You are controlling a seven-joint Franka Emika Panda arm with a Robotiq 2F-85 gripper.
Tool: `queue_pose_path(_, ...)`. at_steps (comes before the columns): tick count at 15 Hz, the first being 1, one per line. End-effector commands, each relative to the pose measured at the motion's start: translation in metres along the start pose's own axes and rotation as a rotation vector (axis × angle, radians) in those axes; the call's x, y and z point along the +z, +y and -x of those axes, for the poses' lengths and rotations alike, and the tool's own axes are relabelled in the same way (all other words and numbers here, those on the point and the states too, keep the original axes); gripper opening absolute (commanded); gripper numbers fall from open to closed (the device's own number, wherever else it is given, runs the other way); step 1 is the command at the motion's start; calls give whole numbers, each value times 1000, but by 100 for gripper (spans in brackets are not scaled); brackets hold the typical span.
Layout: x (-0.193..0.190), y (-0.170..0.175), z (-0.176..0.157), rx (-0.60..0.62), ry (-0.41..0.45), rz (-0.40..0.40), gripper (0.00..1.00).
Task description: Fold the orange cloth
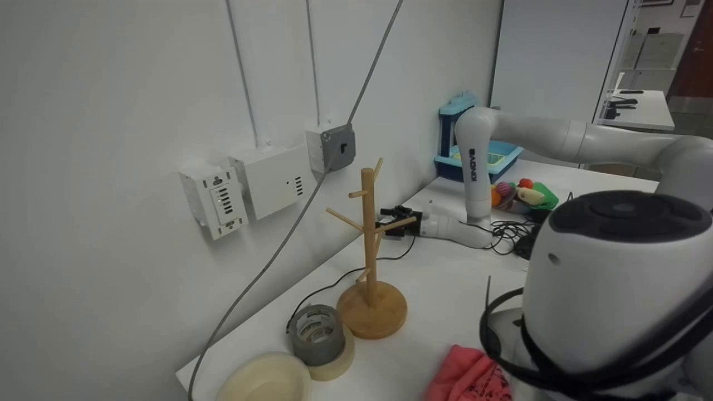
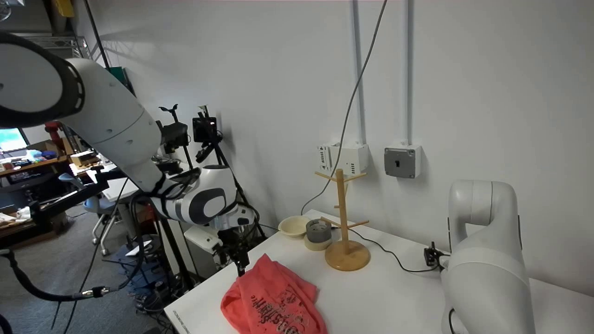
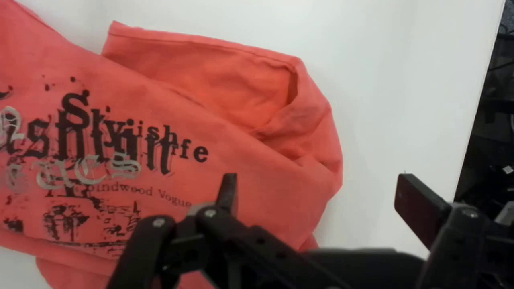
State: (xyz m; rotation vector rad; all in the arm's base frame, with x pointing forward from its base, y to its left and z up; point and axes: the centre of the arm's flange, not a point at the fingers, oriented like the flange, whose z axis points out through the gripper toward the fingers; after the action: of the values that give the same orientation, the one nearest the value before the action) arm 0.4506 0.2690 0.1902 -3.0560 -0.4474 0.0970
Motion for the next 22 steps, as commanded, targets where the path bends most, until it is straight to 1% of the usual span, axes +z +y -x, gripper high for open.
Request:
queue_pose_path(1, 29, -15, -12, -7, 21, 27, 100)
queue_pose_path(7, 60, -33, -5, -56, 27, 64, 100)
queue_pose_path(11, 74, -36, 0, -104, 62, 122, 100)
queue_pose_path(14, 82, -37, 4, -128, 76, 147, 100)
queue_pose_path(18, 88, -37, 3, -138, 91, 152, 100)
queue_pose_path(22, 95, -33, 3, -133, 85, 157, 100)
